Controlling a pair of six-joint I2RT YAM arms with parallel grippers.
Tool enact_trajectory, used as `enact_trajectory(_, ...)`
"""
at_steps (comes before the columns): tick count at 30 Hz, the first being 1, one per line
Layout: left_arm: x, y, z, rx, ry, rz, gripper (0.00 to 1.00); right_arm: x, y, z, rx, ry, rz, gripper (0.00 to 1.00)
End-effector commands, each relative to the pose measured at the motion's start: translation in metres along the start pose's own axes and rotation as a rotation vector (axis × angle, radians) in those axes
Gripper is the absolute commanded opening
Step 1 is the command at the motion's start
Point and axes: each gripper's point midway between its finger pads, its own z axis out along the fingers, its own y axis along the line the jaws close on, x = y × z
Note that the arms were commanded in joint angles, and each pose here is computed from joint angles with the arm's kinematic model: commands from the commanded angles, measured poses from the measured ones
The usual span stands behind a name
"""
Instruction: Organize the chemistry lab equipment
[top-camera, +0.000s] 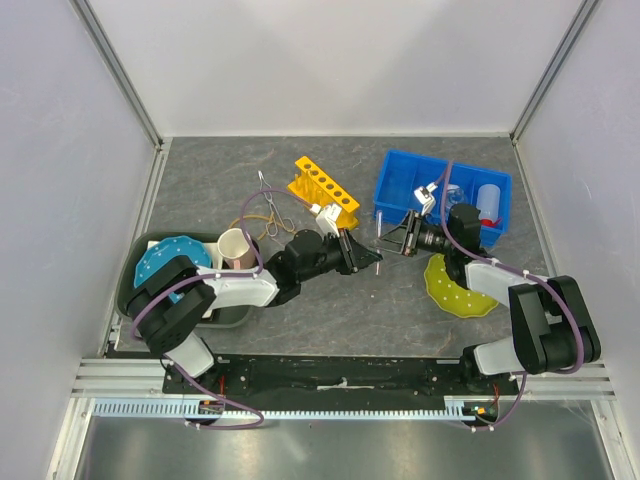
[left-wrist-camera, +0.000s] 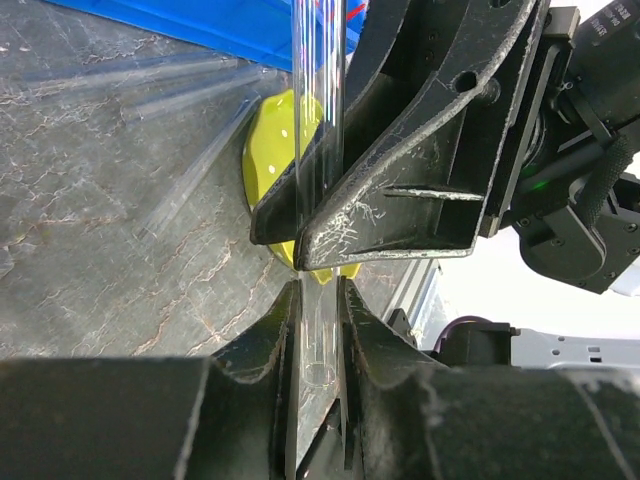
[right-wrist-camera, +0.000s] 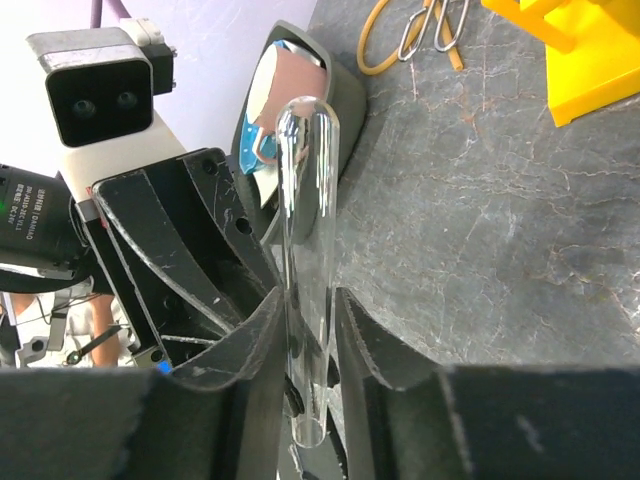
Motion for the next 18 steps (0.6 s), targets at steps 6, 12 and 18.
enact_trajectory(6,-0.023,-0.035,-0.006,0.082,-0.063,0.027,0.52,-0.01,0.012,0.002,-0.03,0.005,-0.106,0.15)
enact_trajectory(12,-0.039,-0.039,-0.034,0.049,-0.05,0.093,0.77,-0.007,0.016,0.001,-0.035,0.014,-0.154,0.14)
enact_trajectory(18,-0.072,-0.032,-0.039,-0.032,0.027,0.05,0.8,0.011,0.027,0.01,-0.075,0.1,-0.243,0.15)
